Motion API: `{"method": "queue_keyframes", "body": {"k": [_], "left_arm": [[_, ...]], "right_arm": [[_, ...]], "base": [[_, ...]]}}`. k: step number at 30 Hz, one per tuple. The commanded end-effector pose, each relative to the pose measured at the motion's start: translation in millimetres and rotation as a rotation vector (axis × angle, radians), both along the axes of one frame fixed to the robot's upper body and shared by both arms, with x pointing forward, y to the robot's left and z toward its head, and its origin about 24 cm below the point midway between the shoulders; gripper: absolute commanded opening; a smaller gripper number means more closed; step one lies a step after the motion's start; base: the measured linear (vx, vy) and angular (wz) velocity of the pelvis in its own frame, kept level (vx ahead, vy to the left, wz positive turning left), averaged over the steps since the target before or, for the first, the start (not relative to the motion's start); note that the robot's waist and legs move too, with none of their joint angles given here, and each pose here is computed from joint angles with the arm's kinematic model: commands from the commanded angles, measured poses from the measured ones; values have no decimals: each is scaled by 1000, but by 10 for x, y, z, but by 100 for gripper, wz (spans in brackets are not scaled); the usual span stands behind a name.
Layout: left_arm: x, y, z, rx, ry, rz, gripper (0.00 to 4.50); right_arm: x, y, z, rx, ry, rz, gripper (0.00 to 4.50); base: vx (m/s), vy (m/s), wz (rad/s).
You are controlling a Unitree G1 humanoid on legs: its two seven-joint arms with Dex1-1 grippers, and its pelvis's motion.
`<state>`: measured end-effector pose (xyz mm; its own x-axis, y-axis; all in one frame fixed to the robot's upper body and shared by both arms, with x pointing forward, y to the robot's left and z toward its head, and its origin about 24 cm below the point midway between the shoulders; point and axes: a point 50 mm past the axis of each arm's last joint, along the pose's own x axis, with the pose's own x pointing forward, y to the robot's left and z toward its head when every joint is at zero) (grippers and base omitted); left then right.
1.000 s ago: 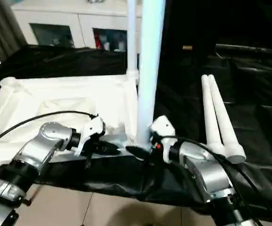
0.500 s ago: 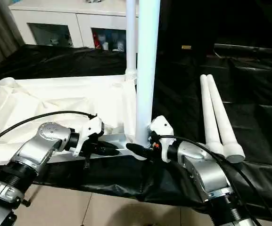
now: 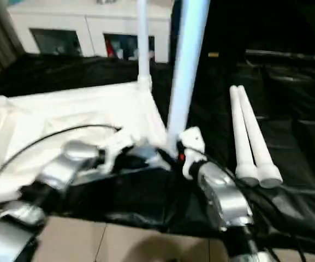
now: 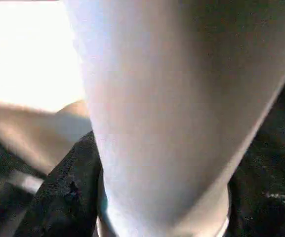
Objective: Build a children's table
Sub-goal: Rotate leg to tighten
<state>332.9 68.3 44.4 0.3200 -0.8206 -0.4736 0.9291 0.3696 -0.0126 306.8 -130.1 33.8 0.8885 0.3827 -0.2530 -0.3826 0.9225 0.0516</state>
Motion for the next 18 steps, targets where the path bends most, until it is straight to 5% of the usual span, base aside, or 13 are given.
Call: {"method": "queue_keyframes", "body": {"k": [1, 10, 13, 18], "left_arm": [[215, 31, 127, -55, -90, 271, 0], [226, -173, 166, -46, -141, 196, 0], [231, -178, 168, -60, -144, 188, 0], [295, -184, 252, -114, -202, 241, 0]], "right_arm": [[-56, 28, -236, -13, 107, -114, 272], [25, 179, -182, -18, 58, -181, 272], [37, 140, -124, 46, 23, -208, 342], [35, 91, -27, -10, -42, -181, 383]], "base": [[0, 0, 0], [0, 0, 0], [0, 0, 0], [0, 0, 0]]}}
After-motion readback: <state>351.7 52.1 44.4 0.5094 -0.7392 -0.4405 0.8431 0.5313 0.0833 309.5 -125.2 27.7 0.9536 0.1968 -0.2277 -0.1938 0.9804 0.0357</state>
